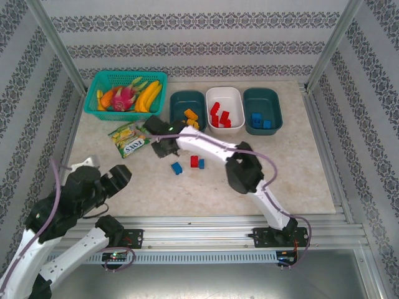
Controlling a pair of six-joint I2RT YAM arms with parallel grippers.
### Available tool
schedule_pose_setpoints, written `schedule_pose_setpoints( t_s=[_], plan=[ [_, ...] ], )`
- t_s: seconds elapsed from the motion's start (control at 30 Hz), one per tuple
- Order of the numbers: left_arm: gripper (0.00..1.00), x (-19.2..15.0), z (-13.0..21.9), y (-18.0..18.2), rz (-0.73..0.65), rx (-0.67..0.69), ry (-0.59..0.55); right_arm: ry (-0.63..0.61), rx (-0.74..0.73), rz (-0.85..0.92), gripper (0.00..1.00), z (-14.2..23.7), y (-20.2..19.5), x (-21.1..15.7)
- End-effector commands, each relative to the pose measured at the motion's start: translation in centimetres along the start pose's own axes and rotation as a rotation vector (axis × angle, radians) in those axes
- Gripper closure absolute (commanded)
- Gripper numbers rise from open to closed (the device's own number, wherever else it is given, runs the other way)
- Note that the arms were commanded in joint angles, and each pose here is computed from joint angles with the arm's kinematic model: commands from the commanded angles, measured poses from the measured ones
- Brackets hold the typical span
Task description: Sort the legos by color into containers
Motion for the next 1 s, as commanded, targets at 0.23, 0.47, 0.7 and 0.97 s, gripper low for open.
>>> schedule_pose_setpoints(
  t_s=[0.23,0.47,0.7,0.97],
  plan=[
    [0.13,5.7,-7.4,-11.6,-0.182,-0.248,0.011,-0.223,-0.091,-0.433,0.74,11.3,-21.3,7.3],
    [0.12,7.1,-13.2,-16.5,-0.206,-0.33,0.065,-0.214,-0.165,-0.758,0.74,9.6,-35.0,7.8],
    [0.12,8.3,-17.6,-20.5,-0.257,-0.39,0.12,-0.179,-0.225,-0.932,0.74,5.1,-42.3,9.2],
    [0.12,8.1,-21.1,-22.2,-0.264,-0.412,0.168,-0.156,-0.286,-1.028,0.71,1.6,-46.7,9.7]
  ],
)
Point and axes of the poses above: each hand's point on the last joint's axis, 136 mm out from that joint toward the fingers, its own z axis back along the fingers, its own y axis along the line the jaws close on, x = y × z, the point moved 4 cm from there along z, back along the fingers, and after that the axes turned 15 degrees about -z, right-handed, at the moved point
